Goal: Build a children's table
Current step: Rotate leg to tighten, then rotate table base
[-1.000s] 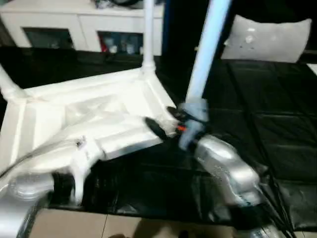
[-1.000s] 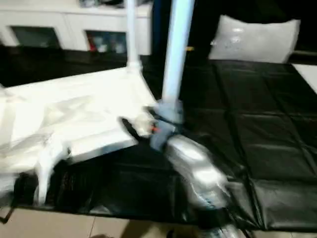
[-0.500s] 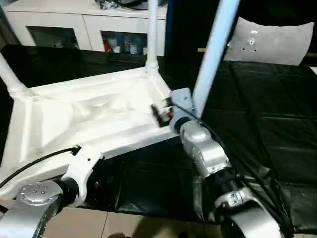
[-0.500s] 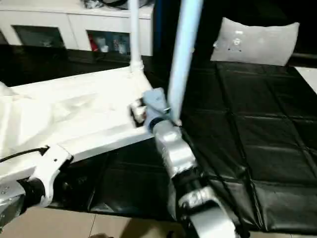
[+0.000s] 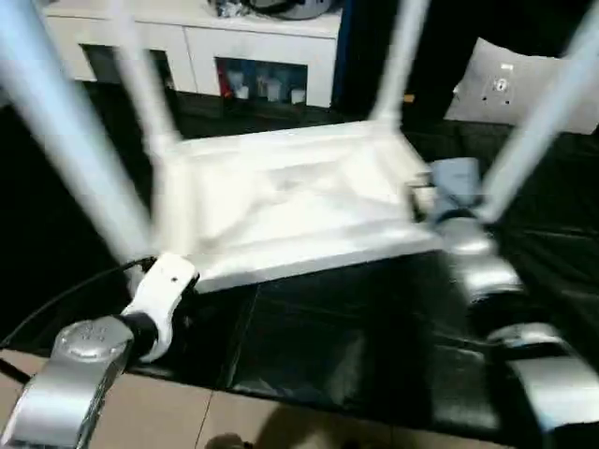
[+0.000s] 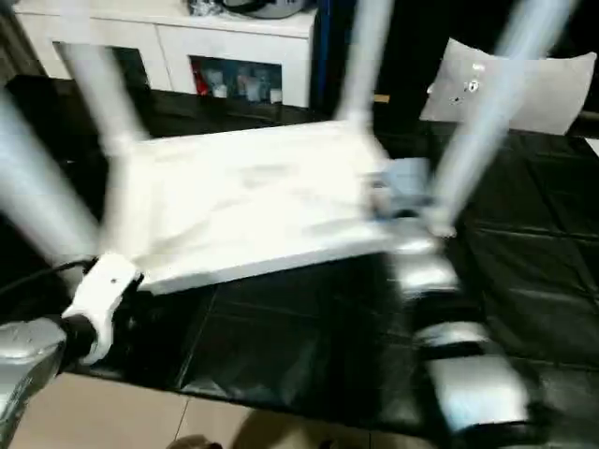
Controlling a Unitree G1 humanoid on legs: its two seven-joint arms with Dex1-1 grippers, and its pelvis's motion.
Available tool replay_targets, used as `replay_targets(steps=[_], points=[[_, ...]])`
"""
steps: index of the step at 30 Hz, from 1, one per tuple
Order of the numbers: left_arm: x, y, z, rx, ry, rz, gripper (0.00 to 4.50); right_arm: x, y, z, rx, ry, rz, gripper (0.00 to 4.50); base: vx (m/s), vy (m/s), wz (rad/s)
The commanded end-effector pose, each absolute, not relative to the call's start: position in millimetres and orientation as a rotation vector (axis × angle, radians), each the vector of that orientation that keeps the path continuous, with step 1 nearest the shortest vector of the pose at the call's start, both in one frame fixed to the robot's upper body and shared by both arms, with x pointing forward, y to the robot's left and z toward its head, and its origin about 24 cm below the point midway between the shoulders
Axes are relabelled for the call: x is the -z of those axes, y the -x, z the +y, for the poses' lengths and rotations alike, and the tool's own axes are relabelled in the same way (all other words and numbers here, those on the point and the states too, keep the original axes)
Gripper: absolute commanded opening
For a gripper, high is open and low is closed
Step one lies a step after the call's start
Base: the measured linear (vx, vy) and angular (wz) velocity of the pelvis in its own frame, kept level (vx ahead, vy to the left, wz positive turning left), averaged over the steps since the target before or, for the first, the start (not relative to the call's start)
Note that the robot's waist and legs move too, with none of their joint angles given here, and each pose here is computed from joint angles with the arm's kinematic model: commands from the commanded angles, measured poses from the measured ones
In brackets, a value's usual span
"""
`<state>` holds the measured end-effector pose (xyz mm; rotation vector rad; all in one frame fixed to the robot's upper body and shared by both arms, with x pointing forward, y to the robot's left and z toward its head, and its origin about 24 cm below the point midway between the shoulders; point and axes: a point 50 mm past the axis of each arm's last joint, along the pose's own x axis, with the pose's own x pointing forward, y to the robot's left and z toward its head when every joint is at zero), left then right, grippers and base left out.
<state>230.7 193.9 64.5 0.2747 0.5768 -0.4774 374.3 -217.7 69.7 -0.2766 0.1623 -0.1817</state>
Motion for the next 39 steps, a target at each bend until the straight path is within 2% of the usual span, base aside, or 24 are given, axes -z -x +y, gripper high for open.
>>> replay_targets(steps=[1, 4, 5, 7, 9, 10, 15, 19, 20, 23, 27, 29, 32, 34, 36, 39], points=[[-67.4, -236.0, 195.2, 0.437, -0.299, 0.535, 2.79, -77.6, -372.2, -244.6, 0.267, 0.272, 0.143, 4.5, 0.0, 0.0, 0.0], [-69.5, -237.3, 189.8, 0.421, -0.257, 0.463, 2.79, -81.8, -367.7, -263.0, 0.259, 0.257, 0.129, 4.5, 0.0, 0.0, 0.0], [-70.1, -237.0, 188.9, 0.415, -0.242, 0.444, 2.79, -82.2, -367.3, -263.1, 0.23, 0.236, 0.122, 4.5, 0.0, 0.0, 0.0], [-71.9, -232.8, 186.7, 0.387, -0.19, 0.398, 2.79, -82.5, -364.7, -250.5, 0.032, 0.148, 0.086, 4.5, 0.0, 0.0, 0.0], [-73.3, -228.7, 185.2, 0.365, -0.165, 0.369, 2.79, -83.9, -360.6, -240.0, -0.087, 0.185, 0.046, 4.5, 0.0, 0.0, 0.0], [-74.2, -224.5, 185.3, 0.335, -0.161, 0.351, 2.79, -83.6, -356.5, -232.6, -0.143, 0.15, 0.031, 4.5, 0.0, 0.0, 0.0], [-75.7, -209.4, 188.9, 0.193, -0.123, 0.294, 2.79, -81.2, -335.2, -204.9, -0.267, 0.022, -0.001, 4.5, 0.0, 0.0, 0.0], [-80.3, -204.9, 193.9, 0.067, -0.076, 0.228, 2.79, -77.7, -311.1, -182.2, -0.396, -0.085, 0.022, 4.5, 0.0, 0.0, 0.0], [-80.3, -204.9, 193.9, 0.067, -0.076, 0.228, 2.79, -77.7, -311.1, -182.2, -0.396, -0.085, 0.022, 4.5, 0.0, 0.0, 0.0], [-83.4, -210.7, 195.4, 0.059, -0.048, 0.18, 2.79, -65.8, -287.0, -166.8, -0.445, -0.105, 0.099, 4.5, 0.0, 0.0, 0.0], [-85.7, -219.9, 196.0, 0.09, -0.044, 0.152, 2.79, -61.0, -279.2, -164.9, -0.401, -0.13, 0.166, 4.5, 0.0, 0.0, 0.0], [-88.5, -228.9, 198.0, 0.128, -0.046, 0.138, 2.79, -54.9, -274.7, -166.0, -0.366, -0.105, 0.207, 4.5, 0.0, 0.0, 0.0], [-89.7, -235.4, 201.1, 0.173, -0.053, 0.145, 2.79, -53.4, -269.1, -161.8, -0.394, -0.112, 0.228, 4.5, 0.0, 0.0, 0.0], [-89.2, -238.5, 203.2, 0.195, -0.062, 0.151, 2.87, -53.7, -266.5, -159.0, -0.417, -0.101, 0.238, 4.5, 0.0, 0.0, 0.0], [-89.3, -243.0, 204.6, 0.24, -0.055, 0.152, 3.23, -55.6, -264.7, -154.7, -0.454, -0.074, 0.233, 4.5, 0.0, 0.0, 0.0], [-89.2, -247.6, 208.4, 0.279, -0.064, 0.159, 3.28, -56.1, -264.5, -152.2, -0.481, -0.036, 0.227, 4.5, 0.0, 0.0, 0.0]])
